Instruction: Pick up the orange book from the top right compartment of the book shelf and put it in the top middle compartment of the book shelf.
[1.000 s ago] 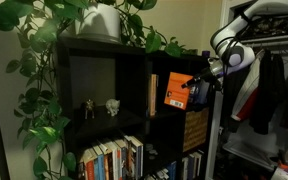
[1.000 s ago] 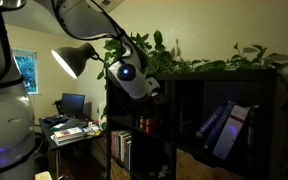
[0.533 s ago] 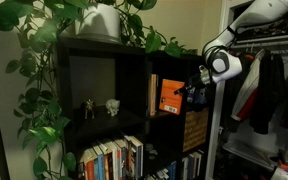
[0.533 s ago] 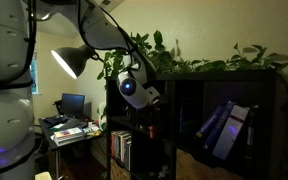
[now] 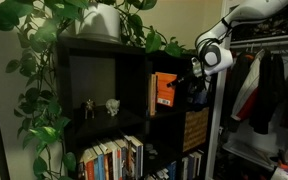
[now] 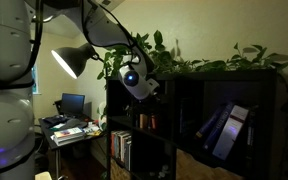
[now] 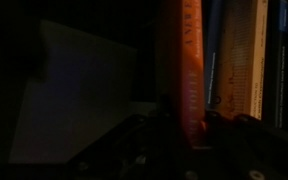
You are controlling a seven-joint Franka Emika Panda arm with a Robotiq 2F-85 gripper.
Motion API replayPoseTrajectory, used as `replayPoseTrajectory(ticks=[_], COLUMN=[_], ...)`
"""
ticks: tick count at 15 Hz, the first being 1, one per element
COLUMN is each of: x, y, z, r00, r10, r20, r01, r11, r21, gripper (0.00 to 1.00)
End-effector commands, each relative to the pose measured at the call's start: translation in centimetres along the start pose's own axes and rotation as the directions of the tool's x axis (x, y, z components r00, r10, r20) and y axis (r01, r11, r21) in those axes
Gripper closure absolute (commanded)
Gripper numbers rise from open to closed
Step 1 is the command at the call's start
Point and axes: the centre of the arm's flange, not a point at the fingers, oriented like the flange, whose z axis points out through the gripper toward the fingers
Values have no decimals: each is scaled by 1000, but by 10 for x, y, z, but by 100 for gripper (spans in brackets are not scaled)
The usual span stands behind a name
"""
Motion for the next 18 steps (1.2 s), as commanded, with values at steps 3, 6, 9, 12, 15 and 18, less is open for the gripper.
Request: replayPoseTrajectory(ticks=[3, 6, 9, 12, 15, 18], x=[-9, -18, -25, -28, -24, -12], y=[-31, -30, -27, -27, -25, -23], z=[36, 47, 59, 69, 70, 60], r00=[998, 998, 998, 998, 998, 998], r10=[-57, -49, -46, -47, -50, -46], r20=[15, 32, 41, 45, 46, 42], r01=[58, 50, 47, 48, 51, 47], r11=[998, 999, 999, 999, 999, 999], r21=[-24, -22, -22, -19, -19, -17], gripper=[94, 94, 94, 92, 49, 29])
